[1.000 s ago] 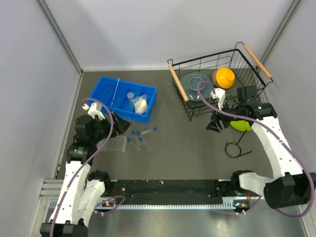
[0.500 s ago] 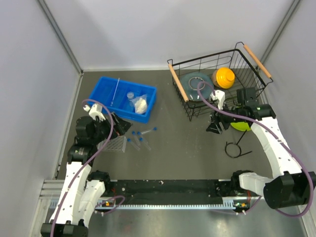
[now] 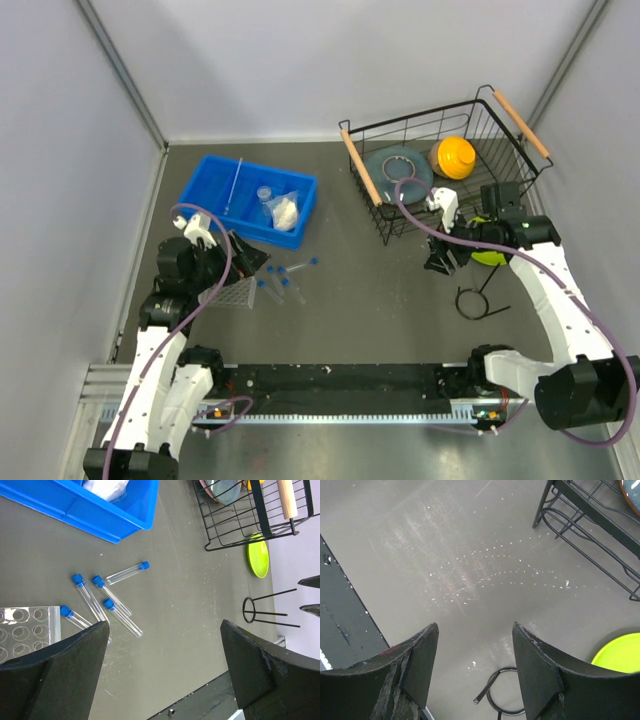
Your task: Organize the chemistry lab equipment
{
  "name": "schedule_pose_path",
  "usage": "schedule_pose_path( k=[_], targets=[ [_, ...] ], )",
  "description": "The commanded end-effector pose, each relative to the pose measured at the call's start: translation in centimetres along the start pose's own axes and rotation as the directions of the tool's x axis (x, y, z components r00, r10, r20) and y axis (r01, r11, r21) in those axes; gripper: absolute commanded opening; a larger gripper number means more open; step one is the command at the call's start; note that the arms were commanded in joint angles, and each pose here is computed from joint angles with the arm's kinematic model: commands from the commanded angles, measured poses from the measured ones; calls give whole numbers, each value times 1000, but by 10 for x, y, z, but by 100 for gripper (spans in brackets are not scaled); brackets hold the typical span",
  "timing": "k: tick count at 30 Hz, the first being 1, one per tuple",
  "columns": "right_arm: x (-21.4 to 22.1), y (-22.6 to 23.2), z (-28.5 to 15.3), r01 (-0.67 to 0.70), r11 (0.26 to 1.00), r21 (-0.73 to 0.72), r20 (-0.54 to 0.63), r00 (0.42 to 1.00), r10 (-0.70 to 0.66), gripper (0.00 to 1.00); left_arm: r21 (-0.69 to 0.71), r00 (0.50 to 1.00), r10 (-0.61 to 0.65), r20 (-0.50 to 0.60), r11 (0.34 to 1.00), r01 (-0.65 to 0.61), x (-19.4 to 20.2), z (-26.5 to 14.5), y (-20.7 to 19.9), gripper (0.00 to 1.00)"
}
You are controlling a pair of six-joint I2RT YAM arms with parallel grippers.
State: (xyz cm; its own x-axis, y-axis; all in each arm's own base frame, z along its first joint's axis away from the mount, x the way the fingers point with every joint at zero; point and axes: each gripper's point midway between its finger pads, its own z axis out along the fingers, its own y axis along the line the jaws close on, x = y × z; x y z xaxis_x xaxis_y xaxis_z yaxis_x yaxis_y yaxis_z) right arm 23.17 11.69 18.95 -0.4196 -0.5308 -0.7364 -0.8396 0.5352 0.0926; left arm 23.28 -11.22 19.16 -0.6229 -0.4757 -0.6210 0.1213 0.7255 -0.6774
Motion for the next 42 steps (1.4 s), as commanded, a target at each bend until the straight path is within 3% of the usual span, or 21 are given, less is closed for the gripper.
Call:
schedule_pose_path(
  k=[1,16,20,29,35,41,42],
  targets=[
    [5,-6,-11,53,997,56,-30,998,-52,62,37,1000,17,19,999,-18,-5,2,-6,99],
    [66,0,-29,101,989,110,-255,964,-70,63,38,1000,30,10,999,-30,-9,6,-7,99],
    [78,-1,-26,107,989,104,-289,954,-72,68,42,1000,29,1,999,-29,-10,8,-7,99],
    [102,-19,-13,136,979,151,-355,932,-74,68,43,999,34,-7,999,-34,-10,10,-7,99],
    [110,-24,-8,140,976,169,-364,929,-70,64,41,999,35,-9,999,-34,-9,11,-6,99],
    [112,-28,0,128,977,172,-360,931,-59,50,45,999,40,-10,998,-39,-9,10,-7,99],
    [113,-28,1,122,978,169,-360,931,-54,44,48,999,44,-7,998,-43,-9,8,-8,99]
  ],
)
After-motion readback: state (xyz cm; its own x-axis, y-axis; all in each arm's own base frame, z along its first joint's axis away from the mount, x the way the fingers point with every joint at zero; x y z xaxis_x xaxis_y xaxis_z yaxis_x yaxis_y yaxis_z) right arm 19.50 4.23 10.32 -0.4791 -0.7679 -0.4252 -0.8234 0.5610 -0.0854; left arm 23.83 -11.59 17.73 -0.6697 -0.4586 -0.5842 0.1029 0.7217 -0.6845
